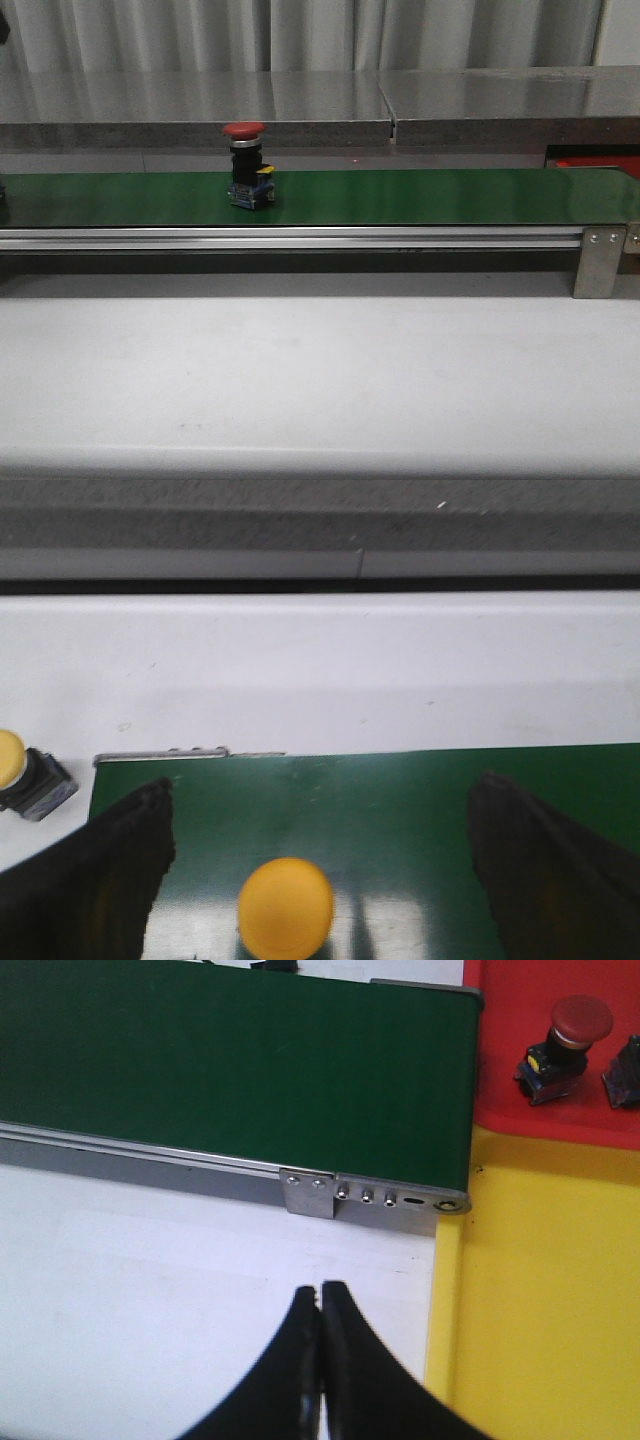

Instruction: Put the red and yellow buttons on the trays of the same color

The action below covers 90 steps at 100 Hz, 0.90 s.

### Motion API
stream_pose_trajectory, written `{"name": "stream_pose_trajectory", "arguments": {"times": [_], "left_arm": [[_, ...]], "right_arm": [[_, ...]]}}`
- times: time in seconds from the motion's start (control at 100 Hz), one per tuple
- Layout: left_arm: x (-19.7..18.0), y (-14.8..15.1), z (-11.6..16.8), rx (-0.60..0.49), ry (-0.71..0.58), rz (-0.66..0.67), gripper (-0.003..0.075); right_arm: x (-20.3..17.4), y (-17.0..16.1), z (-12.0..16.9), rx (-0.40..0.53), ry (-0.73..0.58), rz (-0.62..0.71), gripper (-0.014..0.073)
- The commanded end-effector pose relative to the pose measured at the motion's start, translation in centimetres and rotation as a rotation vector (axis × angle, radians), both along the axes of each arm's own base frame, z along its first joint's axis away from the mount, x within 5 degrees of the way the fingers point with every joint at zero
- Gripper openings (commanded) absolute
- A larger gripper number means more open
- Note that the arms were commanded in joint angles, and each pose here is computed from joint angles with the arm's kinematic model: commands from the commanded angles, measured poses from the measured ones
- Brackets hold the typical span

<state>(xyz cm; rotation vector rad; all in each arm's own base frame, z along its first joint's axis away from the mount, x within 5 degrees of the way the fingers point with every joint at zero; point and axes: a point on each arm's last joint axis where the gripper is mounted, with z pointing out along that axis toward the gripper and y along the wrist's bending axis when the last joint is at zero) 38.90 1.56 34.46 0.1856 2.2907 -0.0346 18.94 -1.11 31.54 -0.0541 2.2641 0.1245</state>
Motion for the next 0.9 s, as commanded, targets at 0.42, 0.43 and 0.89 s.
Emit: {"name": "stream_pose_trajectory", "arguments": {"times": [0.42, 0.43, 0.89], "left_arm": [[-14.9, -3.2, 6.3, -0.059, -0.363, -0.042, 0.0573], [-15.4, -3.3, 6.5, -0.061, -0.38, -0.042, 0.0572], [-27.6, -3.1, -1.3, -0.105, -0.445, -0.032, 0.0345]], "right_arm": [[0.0, -0.1, 1.5, -0.01, -0.086, -0.013, -0.0066], [0.0, -0.1, 1.5, -0.01, -0.086, -0.013, -0.0066], [0.0, -0.1, 1.5, -0.01, -0.086, -0.013, -0.0066]]}}
